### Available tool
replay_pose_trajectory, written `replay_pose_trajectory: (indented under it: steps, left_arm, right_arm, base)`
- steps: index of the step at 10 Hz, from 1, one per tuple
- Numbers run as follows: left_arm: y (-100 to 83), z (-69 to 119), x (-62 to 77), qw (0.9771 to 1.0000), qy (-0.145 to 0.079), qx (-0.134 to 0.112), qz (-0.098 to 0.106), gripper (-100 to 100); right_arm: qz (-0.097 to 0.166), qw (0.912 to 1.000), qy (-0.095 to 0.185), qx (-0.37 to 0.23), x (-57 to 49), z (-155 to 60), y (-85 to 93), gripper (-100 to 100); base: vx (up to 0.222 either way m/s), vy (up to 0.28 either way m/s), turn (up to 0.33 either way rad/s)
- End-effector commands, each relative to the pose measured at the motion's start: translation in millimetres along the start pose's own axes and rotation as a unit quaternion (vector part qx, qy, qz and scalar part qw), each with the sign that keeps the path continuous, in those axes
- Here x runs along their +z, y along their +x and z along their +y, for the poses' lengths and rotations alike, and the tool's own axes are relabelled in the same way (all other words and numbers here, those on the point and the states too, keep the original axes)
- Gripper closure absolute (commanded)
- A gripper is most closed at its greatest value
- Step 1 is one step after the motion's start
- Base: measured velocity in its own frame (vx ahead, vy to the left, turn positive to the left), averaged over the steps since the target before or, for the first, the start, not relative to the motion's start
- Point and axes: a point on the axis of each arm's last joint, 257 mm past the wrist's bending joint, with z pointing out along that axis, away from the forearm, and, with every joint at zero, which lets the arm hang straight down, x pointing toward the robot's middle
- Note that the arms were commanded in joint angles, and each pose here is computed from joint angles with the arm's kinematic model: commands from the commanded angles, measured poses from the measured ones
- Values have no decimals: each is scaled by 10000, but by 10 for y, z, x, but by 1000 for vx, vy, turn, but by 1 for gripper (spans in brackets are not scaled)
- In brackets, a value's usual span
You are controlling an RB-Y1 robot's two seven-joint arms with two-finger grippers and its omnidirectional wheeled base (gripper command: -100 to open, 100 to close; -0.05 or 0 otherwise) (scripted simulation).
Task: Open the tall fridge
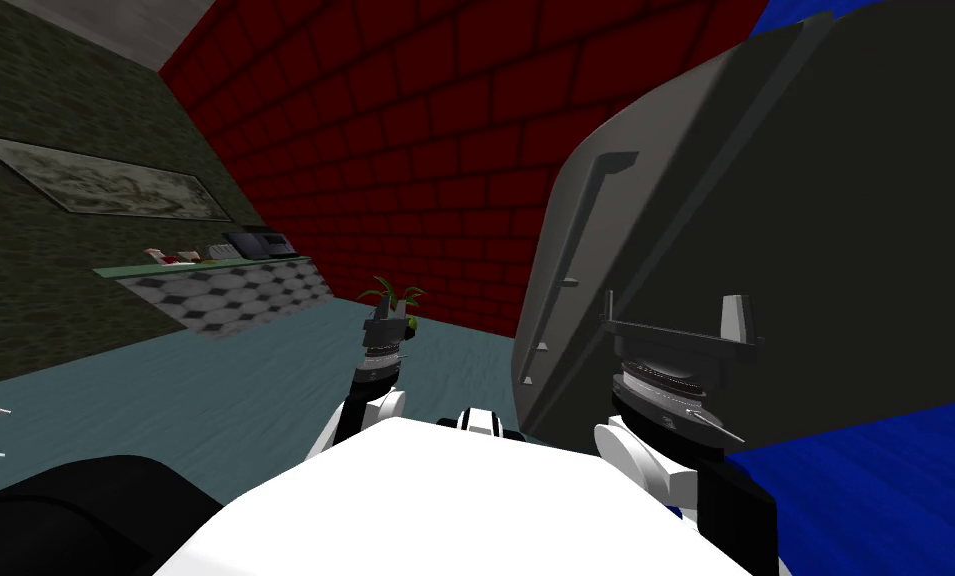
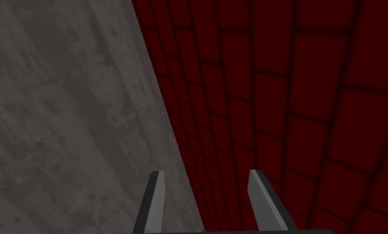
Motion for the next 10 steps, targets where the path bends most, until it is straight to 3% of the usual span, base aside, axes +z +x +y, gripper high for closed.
replay_pose_trajectory:
  steps: [1, 6, 10]
  left_arm:
    - [0, 0, 0, 10000, -1, 1, 0, 0]
    - [-1, 0, 0, 10000, -1, 1, 0, 0]
    - [0, 0, 0, 10000, 0, 0, 0, 0]
  right_arm:
    - [-9, 9993, -44, 369, 7, 37, 2, -100]
    - [-63, 9914, -220, 1291, 19, 144, -18, -100]
    - [-133, 9756, -412, 2155, 16, 243, -68, -100]
  base:
    - [12, -12, -32]
    - [19, -20, 132]
    - [13, -24, 161]
